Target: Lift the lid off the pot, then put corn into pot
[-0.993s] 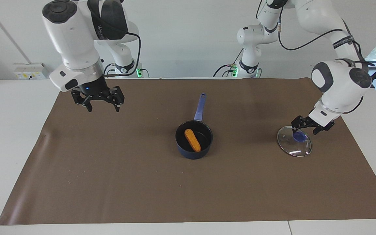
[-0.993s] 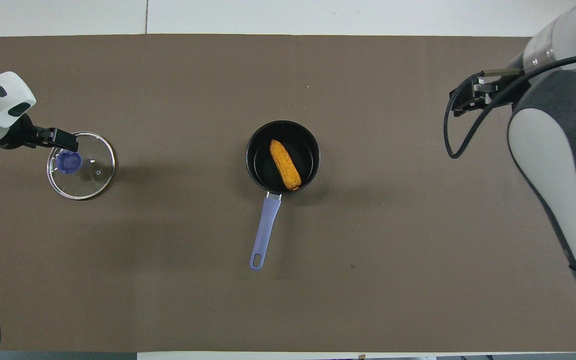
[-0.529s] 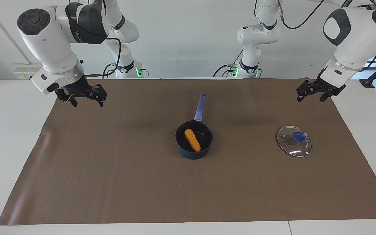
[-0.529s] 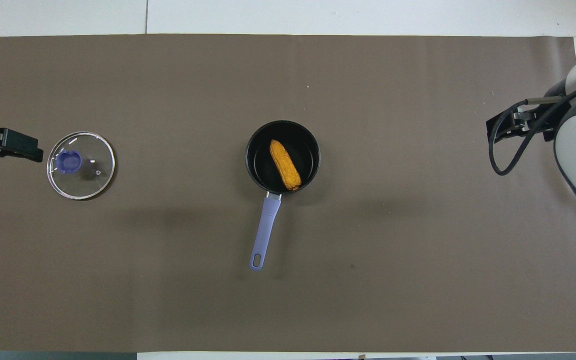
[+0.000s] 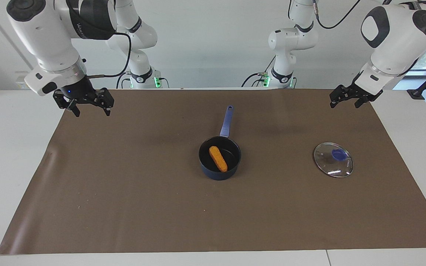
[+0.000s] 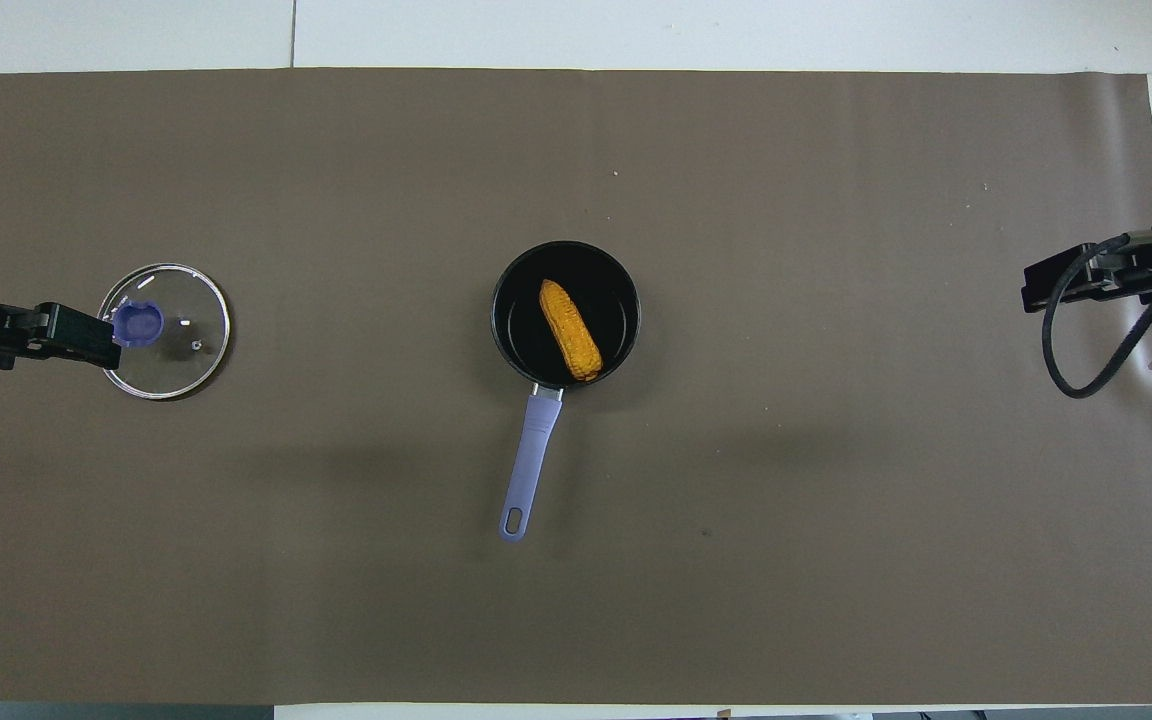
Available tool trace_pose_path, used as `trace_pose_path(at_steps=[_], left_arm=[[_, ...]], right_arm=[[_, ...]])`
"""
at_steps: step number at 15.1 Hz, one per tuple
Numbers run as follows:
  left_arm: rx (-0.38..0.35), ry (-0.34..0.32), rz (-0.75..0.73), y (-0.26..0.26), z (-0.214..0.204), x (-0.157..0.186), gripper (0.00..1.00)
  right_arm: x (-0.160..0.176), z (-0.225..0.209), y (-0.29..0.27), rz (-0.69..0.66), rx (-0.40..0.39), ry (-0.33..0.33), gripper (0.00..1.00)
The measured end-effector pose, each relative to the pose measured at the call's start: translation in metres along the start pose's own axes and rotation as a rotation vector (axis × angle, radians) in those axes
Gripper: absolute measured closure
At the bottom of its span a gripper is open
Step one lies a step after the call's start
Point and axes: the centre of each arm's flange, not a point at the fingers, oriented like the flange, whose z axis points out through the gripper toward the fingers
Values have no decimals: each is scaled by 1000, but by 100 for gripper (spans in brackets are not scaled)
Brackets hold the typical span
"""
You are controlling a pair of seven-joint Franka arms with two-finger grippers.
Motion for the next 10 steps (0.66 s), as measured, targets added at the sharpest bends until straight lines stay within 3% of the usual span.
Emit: trace_pose_path(at_steps=[10], left_arm=[[0,18,-5,0,-16,-6,0]], right_arm=[[-12,21,12,20,8,-42,0]])
